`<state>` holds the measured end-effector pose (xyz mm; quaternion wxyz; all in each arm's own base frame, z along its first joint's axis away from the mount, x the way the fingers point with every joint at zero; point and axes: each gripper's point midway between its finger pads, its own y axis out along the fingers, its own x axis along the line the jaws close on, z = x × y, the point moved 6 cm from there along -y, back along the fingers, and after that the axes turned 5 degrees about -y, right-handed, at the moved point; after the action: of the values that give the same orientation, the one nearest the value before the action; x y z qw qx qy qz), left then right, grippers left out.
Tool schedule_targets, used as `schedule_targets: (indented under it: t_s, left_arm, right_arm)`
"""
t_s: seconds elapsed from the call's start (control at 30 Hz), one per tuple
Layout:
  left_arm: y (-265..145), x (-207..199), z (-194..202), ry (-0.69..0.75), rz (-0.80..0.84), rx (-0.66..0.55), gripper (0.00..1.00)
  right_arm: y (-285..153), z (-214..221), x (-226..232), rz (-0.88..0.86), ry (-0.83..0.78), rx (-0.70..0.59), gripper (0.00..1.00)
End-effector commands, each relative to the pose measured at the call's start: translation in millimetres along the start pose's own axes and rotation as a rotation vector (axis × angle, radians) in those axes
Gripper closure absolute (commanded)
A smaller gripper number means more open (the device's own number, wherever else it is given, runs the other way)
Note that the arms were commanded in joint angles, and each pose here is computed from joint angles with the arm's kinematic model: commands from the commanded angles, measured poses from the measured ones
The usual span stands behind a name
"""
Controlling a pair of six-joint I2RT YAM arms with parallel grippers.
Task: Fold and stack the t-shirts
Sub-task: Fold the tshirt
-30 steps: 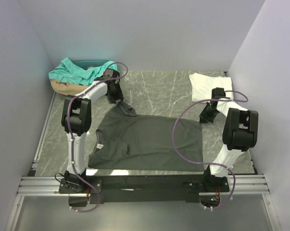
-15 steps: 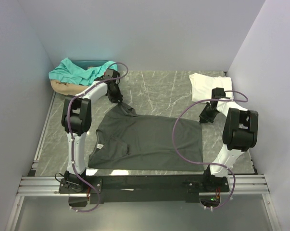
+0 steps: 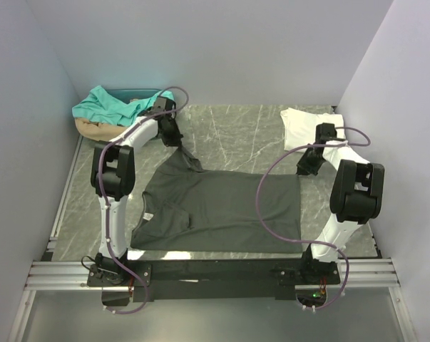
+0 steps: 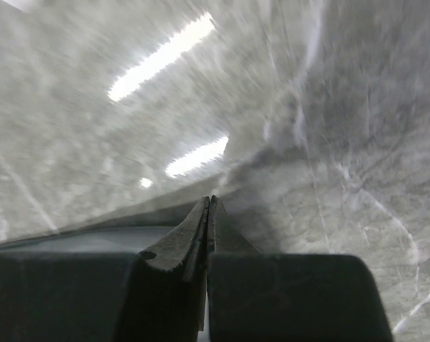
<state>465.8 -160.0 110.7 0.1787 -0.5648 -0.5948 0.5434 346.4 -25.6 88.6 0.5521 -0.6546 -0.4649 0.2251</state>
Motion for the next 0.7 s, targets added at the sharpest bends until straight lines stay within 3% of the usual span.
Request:
schedule_targets:
  t_s: [0.0,0.4,0.67]
  left_arm:
    - [-11,-14,-29,-0.04,0.084,-0.05,1.0]
    - [-41,-30,-87,-0.067,0.241,-0.124,1.0]
    - [-84,-3,-46,-0.107,0.197,-0.111,1.0]
  right_arm:
    - [-10,-21,12,-0.027,-0.019,-0.047,1.0]
    - [-17,-68,35,-0.068,-0.038,-0.115,1.0]
    - [-33,-59,40,-0.094,-0.068,-0.157,1.0]
